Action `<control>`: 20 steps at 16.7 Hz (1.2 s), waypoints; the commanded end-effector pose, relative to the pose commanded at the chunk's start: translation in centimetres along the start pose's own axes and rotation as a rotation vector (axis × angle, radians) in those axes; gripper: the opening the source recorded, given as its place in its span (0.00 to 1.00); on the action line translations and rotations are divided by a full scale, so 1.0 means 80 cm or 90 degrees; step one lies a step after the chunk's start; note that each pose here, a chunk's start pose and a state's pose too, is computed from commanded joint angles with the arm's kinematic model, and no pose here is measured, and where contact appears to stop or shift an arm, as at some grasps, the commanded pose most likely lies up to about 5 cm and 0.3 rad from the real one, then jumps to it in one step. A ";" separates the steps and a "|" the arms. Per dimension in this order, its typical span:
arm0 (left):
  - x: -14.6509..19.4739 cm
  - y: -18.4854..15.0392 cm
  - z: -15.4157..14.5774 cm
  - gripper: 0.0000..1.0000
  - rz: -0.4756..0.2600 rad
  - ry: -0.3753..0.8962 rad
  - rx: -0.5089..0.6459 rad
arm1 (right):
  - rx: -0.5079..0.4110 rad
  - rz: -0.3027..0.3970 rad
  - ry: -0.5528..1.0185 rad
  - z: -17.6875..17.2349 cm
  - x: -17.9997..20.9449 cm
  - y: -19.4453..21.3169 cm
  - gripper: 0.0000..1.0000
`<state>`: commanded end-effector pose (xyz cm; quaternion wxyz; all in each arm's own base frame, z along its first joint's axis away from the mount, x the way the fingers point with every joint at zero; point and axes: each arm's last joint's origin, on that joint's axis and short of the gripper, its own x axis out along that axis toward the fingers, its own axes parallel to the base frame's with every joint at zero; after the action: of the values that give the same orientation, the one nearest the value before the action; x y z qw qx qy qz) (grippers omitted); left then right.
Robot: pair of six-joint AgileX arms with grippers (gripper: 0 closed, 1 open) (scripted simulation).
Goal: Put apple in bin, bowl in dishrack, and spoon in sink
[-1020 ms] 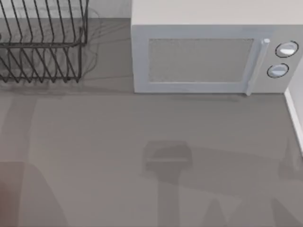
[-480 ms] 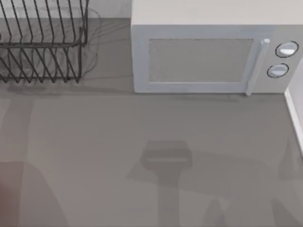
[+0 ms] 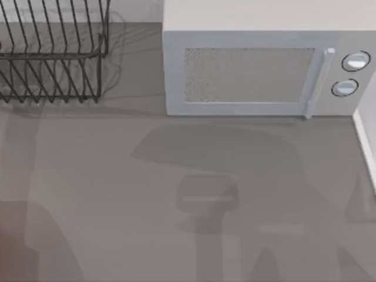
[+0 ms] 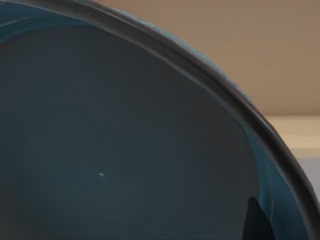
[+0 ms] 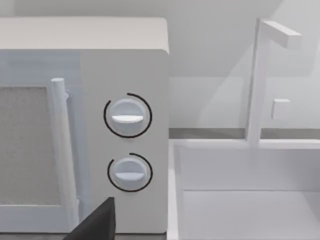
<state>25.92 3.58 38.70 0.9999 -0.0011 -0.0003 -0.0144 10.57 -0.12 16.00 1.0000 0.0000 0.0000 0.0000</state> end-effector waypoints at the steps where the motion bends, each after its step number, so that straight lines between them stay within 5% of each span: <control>1: 0.017 0.002 -0.009 0.00 0.003 -0.003 0.000 | 0.000 0.000 0.000 0.000 0.000 0.000 1.00; 8: 0.112 0.004 -0.106 0.00 0.005 -0.004 -0.001 | 0.000 0.000 0.000 0.000 0.000 0.000 1.00; 14: 0.151 -0.007 -0.197 0.00 0.004 -0.008 0.001 | 0.000 0.000 0.000 0.000 0.000 0.000 1.00; 20: 0.153 -0.008 -0.211 0.00 0.006 0.000 0.001 | 0.000 0.000 0.000 0.000 0.000 0.000 1.00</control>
<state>38.13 2.52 21.80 0.9999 0.0000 0.0000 -0.0100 10.57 -0.12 16.00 1.0000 0.0000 0.0000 0.0000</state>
